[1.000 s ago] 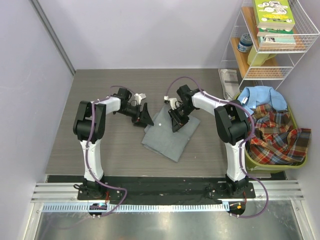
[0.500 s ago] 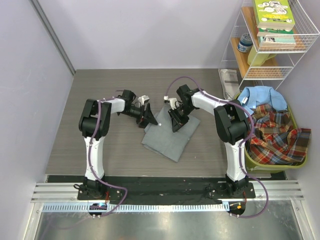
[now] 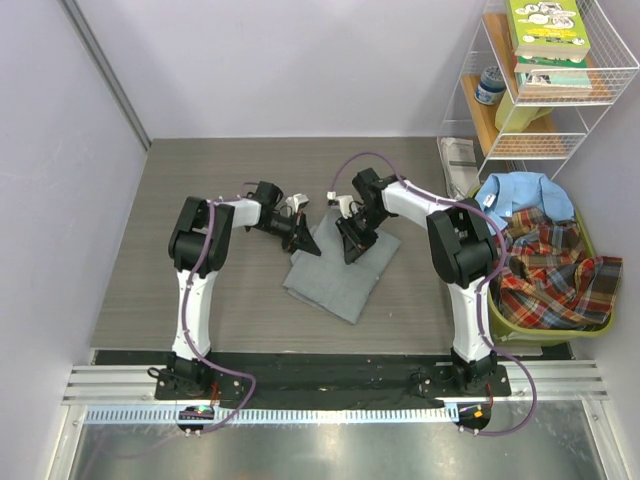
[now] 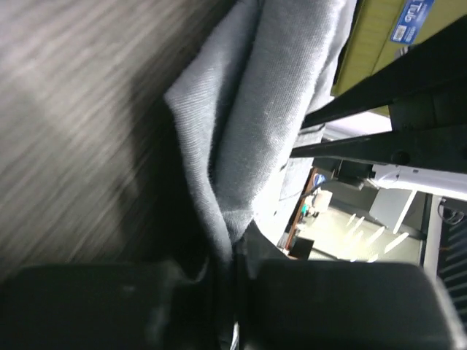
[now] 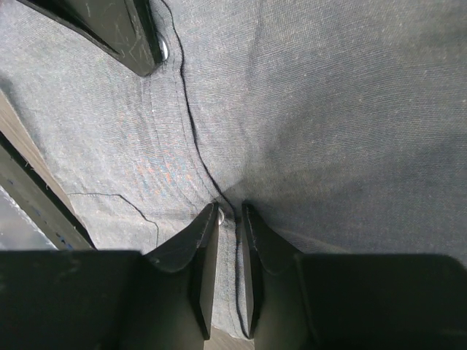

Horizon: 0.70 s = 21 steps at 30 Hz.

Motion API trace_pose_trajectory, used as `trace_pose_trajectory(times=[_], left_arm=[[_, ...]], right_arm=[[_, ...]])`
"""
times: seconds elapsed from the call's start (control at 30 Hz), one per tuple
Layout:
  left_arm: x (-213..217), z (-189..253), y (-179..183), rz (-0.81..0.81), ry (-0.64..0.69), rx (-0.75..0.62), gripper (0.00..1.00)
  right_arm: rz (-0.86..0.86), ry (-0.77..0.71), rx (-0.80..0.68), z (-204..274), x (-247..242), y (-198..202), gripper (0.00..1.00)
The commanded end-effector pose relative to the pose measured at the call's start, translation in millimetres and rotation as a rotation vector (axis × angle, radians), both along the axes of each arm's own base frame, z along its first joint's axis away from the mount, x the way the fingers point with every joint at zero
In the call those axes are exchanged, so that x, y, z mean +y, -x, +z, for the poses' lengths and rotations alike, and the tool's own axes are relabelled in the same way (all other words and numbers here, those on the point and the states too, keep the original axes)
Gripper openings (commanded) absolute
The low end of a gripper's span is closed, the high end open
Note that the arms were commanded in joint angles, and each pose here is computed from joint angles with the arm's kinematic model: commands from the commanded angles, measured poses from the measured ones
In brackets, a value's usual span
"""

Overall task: Fold and stack the long sleeve shirts
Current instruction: Neatly place the folded shirt to the corner

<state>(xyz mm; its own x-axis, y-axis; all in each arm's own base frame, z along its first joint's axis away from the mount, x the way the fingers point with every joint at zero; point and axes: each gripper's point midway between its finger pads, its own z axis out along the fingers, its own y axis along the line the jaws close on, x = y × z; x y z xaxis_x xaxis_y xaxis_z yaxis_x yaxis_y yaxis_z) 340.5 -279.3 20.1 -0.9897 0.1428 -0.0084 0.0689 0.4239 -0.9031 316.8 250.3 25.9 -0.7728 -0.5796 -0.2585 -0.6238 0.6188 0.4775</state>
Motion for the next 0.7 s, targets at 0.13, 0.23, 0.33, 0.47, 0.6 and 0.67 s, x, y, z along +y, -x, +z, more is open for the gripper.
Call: trace_pose_trajectory(times=[0.13, 0.23, 0.33, 0.47, 0.6, 0.67], left_arm=[[71.6, -37.4, 0.3, -0.049, -0.445, -0.087, 0.00], [117.1, -25.8, -21.7, -0.065, -0.614, -0.178, 0.00], [164.9, 7.2, -49.3, -0.079, -0.766, -0.287, 0.00], [207.4, 91.8, -101.7, -0.149, -0.992, -0.567, 0.00], [246.5, 179.5, -140.9, -0.132, -1.310, -0.838, 0.00], [238.8, 191.8, -141.6, -0.194, -1.395, -0.918, 0.00]], right_arm=[[-0.068, 0.009, -0.050, 13.9, -14.8, -24.7, 0.41], [-0.114, -0.030, -0.046, 32.2, -21.3, -26.8, 0.59], [-0.148, -0.058, -0.068, 49.5, -31.3, -31.0, 0.67], [-0.177, -0.079, -0.084, 63.9, -44.1, -33.6, 0.68], [-0.186, -0.091, -0.085, 68.6, -49.1, -32.2, 0.68], [-0.187, -0.095, -0.077, 67.6, -50.6, -29.7, 0.68]])
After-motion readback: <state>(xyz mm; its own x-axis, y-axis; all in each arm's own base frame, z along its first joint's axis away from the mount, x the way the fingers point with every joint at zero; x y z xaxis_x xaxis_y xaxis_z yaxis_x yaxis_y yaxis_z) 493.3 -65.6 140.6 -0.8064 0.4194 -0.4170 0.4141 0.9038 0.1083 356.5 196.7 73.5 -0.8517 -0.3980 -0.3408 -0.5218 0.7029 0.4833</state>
